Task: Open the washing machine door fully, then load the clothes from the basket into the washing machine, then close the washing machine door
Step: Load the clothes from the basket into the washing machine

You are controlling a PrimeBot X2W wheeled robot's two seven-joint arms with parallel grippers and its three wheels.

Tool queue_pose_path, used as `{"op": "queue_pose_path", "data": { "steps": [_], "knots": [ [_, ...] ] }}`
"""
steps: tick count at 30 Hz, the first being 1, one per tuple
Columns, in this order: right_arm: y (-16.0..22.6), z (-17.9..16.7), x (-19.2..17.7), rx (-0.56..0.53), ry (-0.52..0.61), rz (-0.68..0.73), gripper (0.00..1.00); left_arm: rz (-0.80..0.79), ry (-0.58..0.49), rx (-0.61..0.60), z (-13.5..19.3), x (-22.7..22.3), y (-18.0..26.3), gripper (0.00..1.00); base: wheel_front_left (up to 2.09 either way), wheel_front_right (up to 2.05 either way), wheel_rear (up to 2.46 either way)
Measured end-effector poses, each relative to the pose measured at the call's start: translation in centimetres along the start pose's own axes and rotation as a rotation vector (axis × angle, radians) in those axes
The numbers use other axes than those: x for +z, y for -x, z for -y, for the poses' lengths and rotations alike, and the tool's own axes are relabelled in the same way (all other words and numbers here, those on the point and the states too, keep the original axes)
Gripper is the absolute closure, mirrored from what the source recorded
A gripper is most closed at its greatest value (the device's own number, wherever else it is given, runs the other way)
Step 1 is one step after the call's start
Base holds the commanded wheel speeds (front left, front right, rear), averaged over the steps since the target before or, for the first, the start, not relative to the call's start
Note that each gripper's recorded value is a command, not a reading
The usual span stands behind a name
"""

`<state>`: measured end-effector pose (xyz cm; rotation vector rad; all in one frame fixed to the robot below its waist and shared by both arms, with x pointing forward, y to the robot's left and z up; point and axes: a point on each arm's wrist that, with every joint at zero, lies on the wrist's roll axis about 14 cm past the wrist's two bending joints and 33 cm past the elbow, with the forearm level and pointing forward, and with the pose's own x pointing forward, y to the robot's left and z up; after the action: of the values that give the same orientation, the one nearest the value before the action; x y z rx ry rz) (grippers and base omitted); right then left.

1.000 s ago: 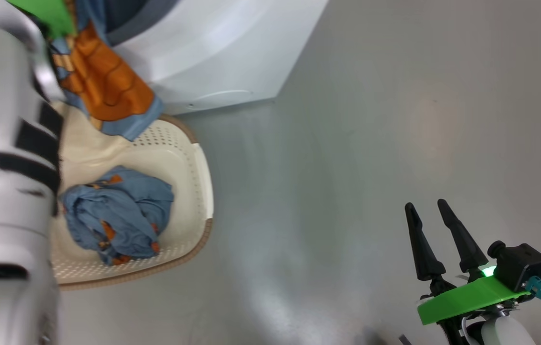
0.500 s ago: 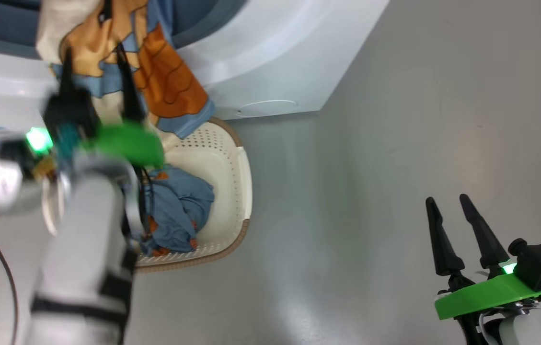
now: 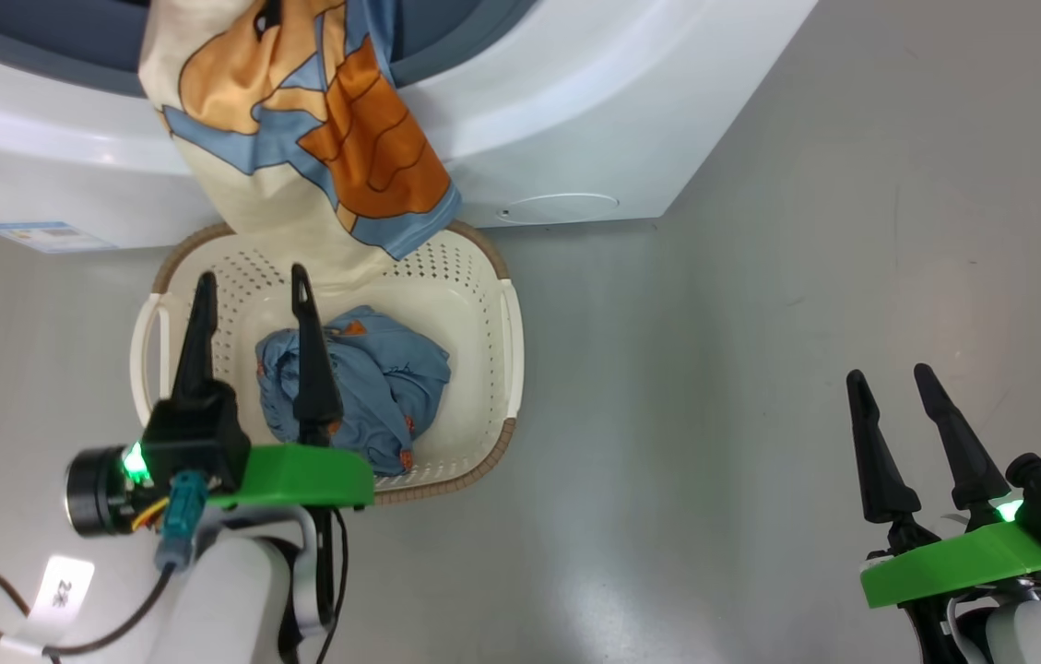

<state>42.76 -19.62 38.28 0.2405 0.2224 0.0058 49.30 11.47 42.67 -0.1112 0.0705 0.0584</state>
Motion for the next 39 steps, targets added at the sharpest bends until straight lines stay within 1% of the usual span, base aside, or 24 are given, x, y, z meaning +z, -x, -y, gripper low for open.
{"op": "queue_pose_path", "data": {
  "steps": [12,20,24,30,34,39],
  "knots": [
    [0.1,-0.1,1.4,0.011,0.025,0.037,0.0,-0.043,0.004,0.012,-0.6,-0.9,3.0,0.0,0.0,0.0,0.0],
    [2.0,0.1,1.5,-0.014,0.015,0.035,0.0,-0.097,0.0,0.059,-2.2,-1.8,6.1,0.0,0.0,0.0,0.0],
    [2.2,0.1,1.9,-0.014,0.026,0.046,0.0,-0.118,-0.007,0.046,-2.3,-2.3,7.0,0.0,0.0,0.0,0.0],
    [2.9,0.6,1.7,-0.03,0.028,0.036,0.0,-0.131,-0.012,0.052,-2.6,-2.7,7.3,0.0,0.0,0.0,0.0],
    [2.9,0.7,1.5,-0.034,0.029,0.03,0.0,-0.158,0.037,0.051,-2.7,-3.4,7.1,0.0,0.0,0.0,0.0],
    [2.7,0.6,0.9,-0.029,0.028,0.013,0.0,-0.17,0.047,0.045,-2.7,-4.1,5.7,0.0,0.0,0.0,0.0]
  ]
}}
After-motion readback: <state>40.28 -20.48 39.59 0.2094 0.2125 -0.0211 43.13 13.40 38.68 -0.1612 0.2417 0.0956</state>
